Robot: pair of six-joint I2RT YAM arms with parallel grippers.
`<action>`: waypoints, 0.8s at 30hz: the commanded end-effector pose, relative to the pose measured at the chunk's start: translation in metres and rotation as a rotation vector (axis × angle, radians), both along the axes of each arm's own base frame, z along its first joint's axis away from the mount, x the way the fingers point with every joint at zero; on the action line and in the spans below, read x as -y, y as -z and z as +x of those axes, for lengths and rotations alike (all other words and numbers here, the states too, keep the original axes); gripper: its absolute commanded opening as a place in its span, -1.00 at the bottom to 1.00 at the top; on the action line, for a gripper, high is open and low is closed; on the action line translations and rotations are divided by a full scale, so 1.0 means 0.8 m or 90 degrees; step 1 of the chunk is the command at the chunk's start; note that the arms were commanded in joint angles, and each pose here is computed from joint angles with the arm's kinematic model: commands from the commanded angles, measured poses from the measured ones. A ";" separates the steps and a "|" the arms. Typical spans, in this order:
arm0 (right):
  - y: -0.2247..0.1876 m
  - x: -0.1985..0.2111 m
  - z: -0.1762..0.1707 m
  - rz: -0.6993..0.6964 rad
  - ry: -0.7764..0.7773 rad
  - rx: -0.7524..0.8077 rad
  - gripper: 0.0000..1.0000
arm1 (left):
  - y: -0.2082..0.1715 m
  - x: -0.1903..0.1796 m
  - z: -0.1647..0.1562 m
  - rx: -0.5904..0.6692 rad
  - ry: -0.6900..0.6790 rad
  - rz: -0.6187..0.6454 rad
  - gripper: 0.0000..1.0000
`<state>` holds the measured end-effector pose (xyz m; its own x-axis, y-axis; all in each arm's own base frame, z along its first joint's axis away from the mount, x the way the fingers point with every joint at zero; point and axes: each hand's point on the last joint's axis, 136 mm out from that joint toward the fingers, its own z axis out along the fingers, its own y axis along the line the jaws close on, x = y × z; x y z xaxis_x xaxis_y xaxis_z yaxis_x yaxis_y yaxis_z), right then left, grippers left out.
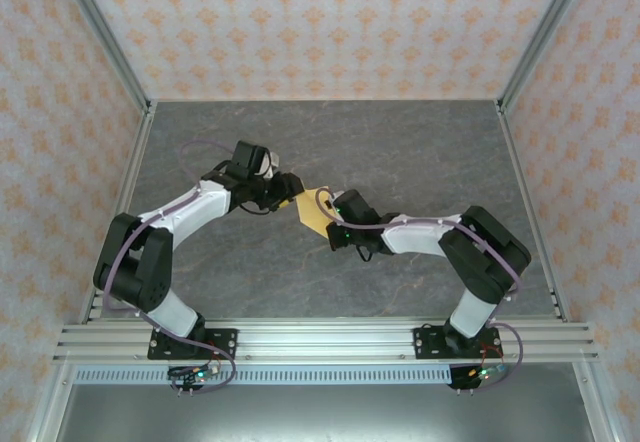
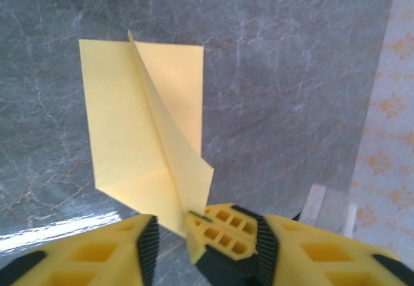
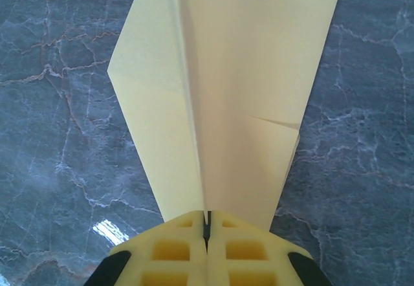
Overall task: Fold a paper plane with a square sheet of paper (fold left side to right side)
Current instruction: Fourth fold the wing at the center of the table.
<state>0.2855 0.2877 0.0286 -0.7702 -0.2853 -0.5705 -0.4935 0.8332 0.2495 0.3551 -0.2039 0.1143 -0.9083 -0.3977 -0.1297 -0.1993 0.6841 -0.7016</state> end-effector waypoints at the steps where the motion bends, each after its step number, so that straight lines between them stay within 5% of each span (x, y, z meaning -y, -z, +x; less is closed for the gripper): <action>1: -0.018 -0.012 -0.002 0.071 -0.012 -0.016 -0.95 | 0.027 0.001 -0.007 -0.026 0.013 0.006 -0.28; 5: -0.017 -0.011 -0.001 0.094 -0.005 -0.031 -0.95 | 0.044 0.012 -0.008 -0.040 0.027 -0.001 -0.43; 24: -0.017 -0.018 -0.002 0.148 -0.013 -0.068 -0.96 | 0.076 0.052 0.006 -0.060 0.054 -0.015 -0.29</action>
